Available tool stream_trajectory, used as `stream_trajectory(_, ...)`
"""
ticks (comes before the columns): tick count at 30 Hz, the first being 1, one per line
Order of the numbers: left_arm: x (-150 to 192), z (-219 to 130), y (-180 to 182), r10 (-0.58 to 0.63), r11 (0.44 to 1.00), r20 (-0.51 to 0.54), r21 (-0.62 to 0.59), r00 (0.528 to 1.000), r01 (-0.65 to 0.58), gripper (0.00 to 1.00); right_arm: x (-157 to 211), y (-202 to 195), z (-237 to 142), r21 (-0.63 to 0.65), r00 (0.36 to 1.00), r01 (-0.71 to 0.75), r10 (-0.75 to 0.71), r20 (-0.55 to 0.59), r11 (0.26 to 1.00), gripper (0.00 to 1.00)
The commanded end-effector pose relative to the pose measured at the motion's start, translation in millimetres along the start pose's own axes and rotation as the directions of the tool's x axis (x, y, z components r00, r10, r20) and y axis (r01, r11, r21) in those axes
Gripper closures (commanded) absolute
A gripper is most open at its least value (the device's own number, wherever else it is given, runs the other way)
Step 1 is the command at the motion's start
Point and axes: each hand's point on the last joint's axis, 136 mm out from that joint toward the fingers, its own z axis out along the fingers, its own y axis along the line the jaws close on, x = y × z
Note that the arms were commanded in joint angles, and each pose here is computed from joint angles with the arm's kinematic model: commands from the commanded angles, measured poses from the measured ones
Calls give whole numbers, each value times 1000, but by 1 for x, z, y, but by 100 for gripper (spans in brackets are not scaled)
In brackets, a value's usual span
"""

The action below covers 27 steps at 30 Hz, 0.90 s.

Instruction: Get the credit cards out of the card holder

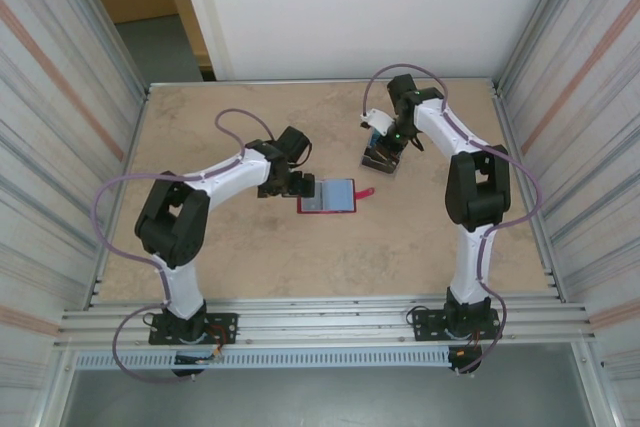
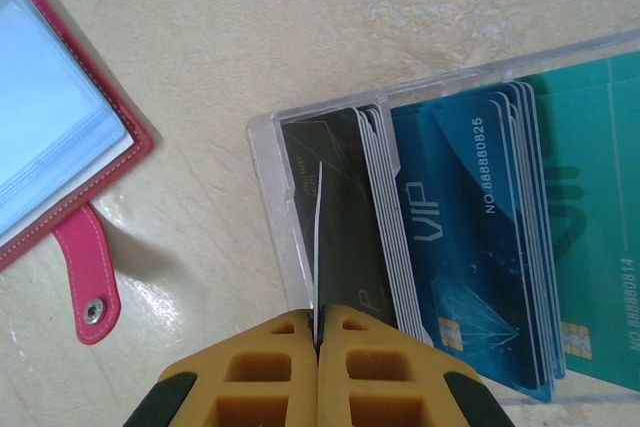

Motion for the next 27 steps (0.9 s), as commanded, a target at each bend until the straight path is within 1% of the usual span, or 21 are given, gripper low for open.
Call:
stream_trajectory(1, 3, -16, 2, 10, 1000, 11, 2, 1000, -10, 4, -2, -1, 0, -13, 1000, 30, -30, -8, 999, 100)
stream_trajectory(3, 1, -20, 2, 10, 1000, 19, 5, 1000, -10, 2, -2, -1, 3, -17, 999, 33, -33, -14, 999, 100)
stream_trajectory(11, -5, -29, 4, 3, 1000, 49, 3, 999, -4, 2, -3, -1, 6, -25, 998, 49, -50, -38, 998, 100)
stream_trajectory(13, -5, -31, 5, 3, 1000, 51, 3, 999, -3, 2, -12, -3, -3, -6, 997, 77, -78, -29, 997, 100)
stream_trajectory(19, -6, -34, 10, -10, 1000, 60, 0, 998, 10, 2, -21, -1, -11, -2, 990, 139, -139, -19, 990, 100)
stream_trajectory(27, -7, -39, 13, -19, 1000, 69, 0, 997, 19, 2, -11, -5, -6, -13, 989, 141, -141, -44, 990, 100)
